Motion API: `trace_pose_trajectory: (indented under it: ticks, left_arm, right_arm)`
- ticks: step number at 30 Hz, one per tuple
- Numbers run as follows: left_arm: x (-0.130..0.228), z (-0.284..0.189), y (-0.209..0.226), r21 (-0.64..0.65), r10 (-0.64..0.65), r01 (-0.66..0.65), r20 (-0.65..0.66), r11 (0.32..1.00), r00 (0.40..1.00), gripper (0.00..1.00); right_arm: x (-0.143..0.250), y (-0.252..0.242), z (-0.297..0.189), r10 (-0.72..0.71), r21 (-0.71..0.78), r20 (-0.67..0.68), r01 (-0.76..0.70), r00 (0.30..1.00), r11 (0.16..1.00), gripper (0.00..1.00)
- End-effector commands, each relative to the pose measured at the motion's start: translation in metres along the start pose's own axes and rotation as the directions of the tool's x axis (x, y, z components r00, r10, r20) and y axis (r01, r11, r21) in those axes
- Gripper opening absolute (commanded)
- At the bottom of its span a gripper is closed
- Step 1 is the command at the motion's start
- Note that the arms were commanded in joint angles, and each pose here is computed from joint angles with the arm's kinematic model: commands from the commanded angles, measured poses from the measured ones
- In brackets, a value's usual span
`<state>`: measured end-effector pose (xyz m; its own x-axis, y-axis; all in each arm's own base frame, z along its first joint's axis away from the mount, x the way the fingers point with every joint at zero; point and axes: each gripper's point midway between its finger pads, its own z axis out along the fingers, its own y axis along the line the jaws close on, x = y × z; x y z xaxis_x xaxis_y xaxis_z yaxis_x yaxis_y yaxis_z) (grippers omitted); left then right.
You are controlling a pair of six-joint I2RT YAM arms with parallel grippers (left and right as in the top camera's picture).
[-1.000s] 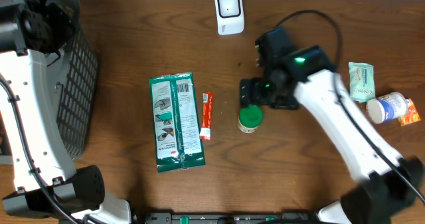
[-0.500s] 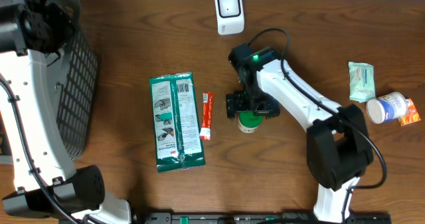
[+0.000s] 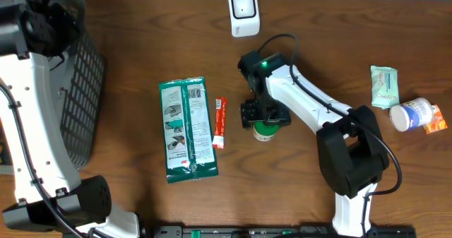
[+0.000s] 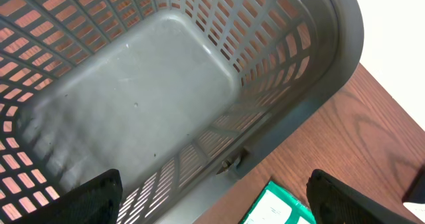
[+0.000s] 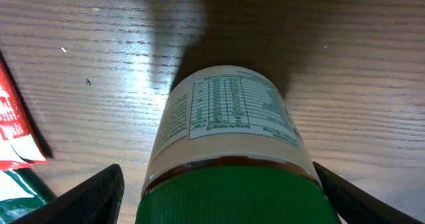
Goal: Scan the item barcode
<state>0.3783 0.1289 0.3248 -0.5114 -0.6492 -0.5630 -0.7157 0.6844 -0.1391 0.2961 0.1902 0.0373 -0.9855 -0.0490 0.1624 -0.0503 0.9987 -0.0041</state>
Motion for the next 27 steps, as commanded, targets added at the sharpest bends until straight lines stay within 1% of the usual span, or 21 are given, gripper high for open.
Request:
trace_pose_trajectory:
  ticks: [1,4,10,27]
  left_arm:
    - [-0.003,-0.004,0.003,-0.008,-0.003,0.003,0.015,1.0,1.0,0.88]
    - [-0.003,-0.004,0.004,-0.008,-0.003,0.003,0.015,1.0,1.0,0.88]
    - [-0.003,-0.004,0.004,-0.008,-0.003,0.003,0.015,1.0,1.0,0.88]
    - [-0.003,-0.004,0.004,-0.008,-0.003,0.003,0.015,1.0,1.0,0.88]
  right_arm:
    - [0.001,-0.002,0.004,-0.016,0.035,0.004,0.016,1.0,0.999,0.82]
    - [-0.001,-0.01,0.003,0.017,0.077,0.022,-0.018,1.0,0.997,0.81]
    - [0.002,-0.009,0.007,0.022,0.08,0.016,-0.023,1.0,0.997,0.8]
    - [0.009,0.001,0.014,0.026,0.076,0.011,-0.026,1.0,0.997,0.76]
